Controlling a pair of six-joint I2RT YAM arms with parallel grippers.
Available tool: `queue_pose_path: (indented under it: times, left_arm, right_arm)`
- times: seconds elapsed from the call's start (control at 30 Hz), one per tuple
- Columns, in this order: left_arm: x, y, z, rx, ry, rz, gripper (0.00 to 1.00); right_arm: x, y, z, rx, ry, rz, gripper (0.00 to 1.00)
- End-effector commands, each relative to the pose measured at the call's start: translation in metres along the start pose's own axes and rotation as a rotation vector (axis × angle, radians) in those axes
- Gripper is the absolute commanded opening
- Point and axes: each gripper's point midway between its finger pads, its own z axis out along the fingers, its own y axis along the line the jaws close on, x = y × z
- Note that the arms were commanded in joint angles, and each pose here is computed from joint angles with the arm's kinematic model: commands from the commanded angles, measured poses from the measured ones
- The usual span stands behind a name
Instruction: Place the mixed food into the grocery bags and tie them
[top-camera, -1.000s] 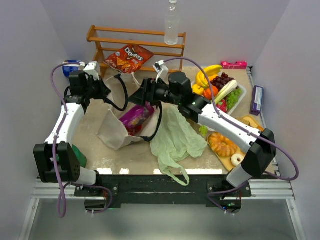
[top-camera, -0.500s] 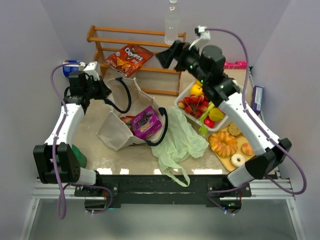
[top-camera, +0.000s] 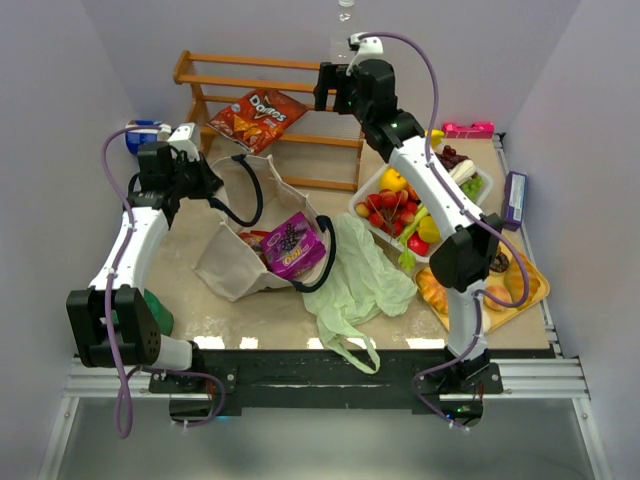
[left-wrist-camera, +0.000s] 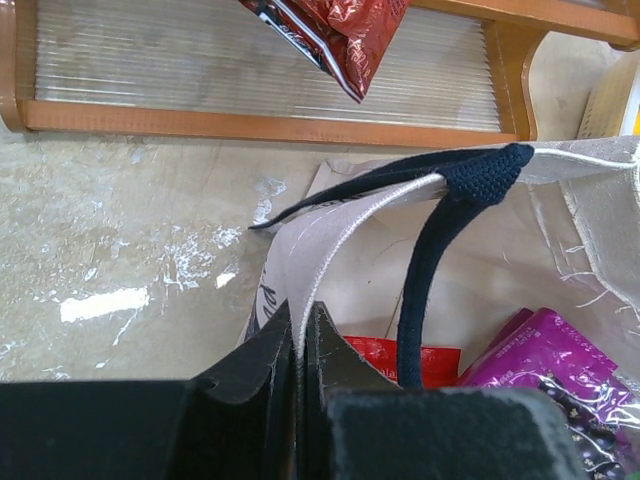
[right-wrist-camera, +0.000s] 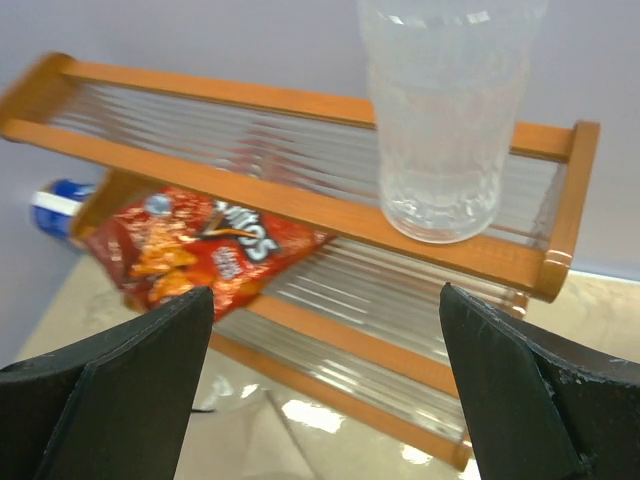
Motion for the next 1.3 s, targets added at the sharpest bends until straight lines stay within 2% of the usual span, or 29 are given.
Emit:
queue_pose_path:
  times: [0.0,0.37,0.8,1.1,1.2,1.27]
  left_arm:
    - [-0.011,-0.003,-0.002,0.026,-0.041,0.018,0.11]
    - [-0.012,-0.006,-0.002,0.045,-0.042,0.019,0.11]
    - [-0.012,-0.009,-0.003,0.059,-0.044,0.019,0.11]
    - [-0.012,-0.012,-0.002,0.081,-0.042,0.014,0.11]
    - [-0.011,-0.014,-0.001,0.088,-0.038,0.014,0.11]
    - [-0.011,-0.012,-0.001,0.087,-0.038,0.008,0.11]
  right_arm:
    - [-0.061,-0.013,-0.014,0.059,-0.179,-0.030,0.99]
    - [-0.034,-0.040,0.039,0.153,-0.204,-0.041,0.99]
    - [-0.044,-0.043,0.070,0.127,-0.338,-0.007,0.99]
    - [-0.048,-0.053,0.083,0.168,-0.438,0.012,0.97]
    - [-0.050,-0.052,0.087,0.157,-0.467,0.003,0.81]
    - [-0.057,-0.048,0.085,0.135,-0.503,-0.002,0.65]
